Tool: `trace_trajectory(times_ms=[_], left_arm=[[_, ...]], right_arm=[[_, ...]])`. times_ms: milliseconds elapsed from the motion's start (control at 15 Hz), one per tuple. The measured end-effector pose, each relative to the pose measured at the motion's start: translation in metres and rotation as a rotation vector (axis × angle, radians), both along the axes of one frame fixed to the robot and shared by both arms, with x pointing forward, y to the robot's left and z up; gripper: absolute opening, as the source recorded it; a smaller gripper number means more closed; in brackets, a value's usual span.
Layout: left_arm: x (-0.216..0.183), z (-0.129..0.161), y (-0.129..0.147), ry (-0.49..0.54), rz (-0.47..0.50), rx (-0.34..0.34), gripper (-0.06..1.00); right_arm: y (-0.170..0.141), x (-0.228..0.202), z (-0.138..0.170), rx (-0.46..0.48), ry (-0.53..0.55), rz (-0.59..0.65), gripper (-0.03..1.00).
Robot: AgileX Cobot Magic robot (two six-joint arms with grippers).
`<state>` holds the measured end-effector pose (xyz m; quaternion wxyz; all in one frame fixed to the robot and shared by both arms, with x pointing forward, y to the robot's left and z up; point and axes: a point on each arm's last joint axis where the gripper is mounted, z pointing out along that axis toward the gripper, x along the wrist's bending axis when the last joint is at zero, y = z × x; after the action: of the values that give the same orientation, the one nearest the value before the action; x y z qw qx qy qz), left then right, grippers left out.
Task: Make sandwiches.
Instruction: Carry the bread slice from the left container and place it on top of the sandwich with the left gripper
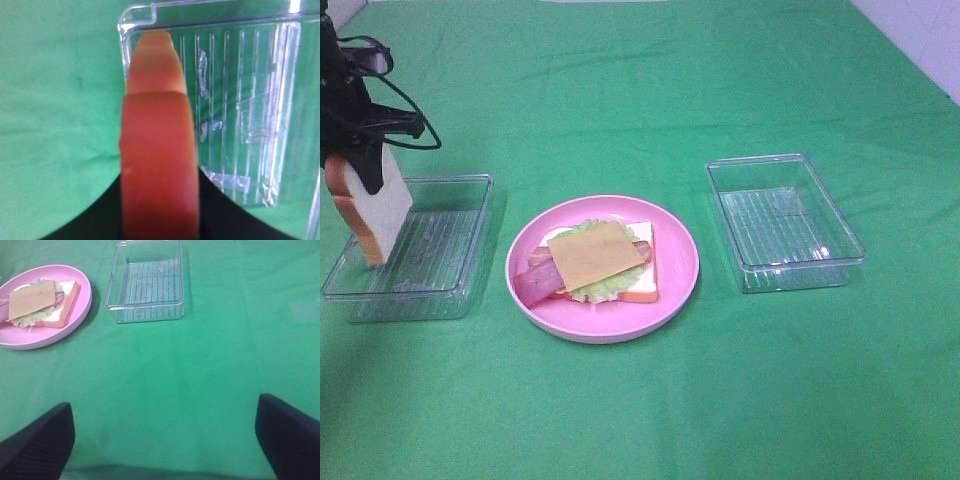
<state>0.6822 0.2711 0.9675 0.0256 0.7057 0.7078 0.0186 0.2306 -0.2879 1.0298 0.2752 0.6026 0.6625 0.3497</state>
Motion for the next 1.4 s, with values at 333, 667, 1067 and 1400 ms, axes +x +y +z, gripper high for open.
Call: trace_trajectory(times_ms=[333, 667, 1067, 1400], left_arm=[[-0.022, 0.082, -0.007, -0.178, 0.007, -0.11, 0.22], [-0.053, 0.13, -0.022, -0.271, -0.058, -0.297, 0.22], [-0.086, 0.068, -0.068, -0.121, -0.248, -0.772, 0.22], [-0.073, 0.008, -0.117, -0.115, -0.262, -0.775, 0.22]], right_arm=[[0.0, 0.0, 0.0, 0.0, 0.0, 0.0, 0.93], [0.0, 0.0, 0.0, 0.0, 0.0, 0.0, 0.93], [0.0, 0.0, 0.0, 0.0, 0.0, 0.0, 0.93], [0.0, 0.0, 0.0, 0.0, 0.0, 0.0, 0.93]])
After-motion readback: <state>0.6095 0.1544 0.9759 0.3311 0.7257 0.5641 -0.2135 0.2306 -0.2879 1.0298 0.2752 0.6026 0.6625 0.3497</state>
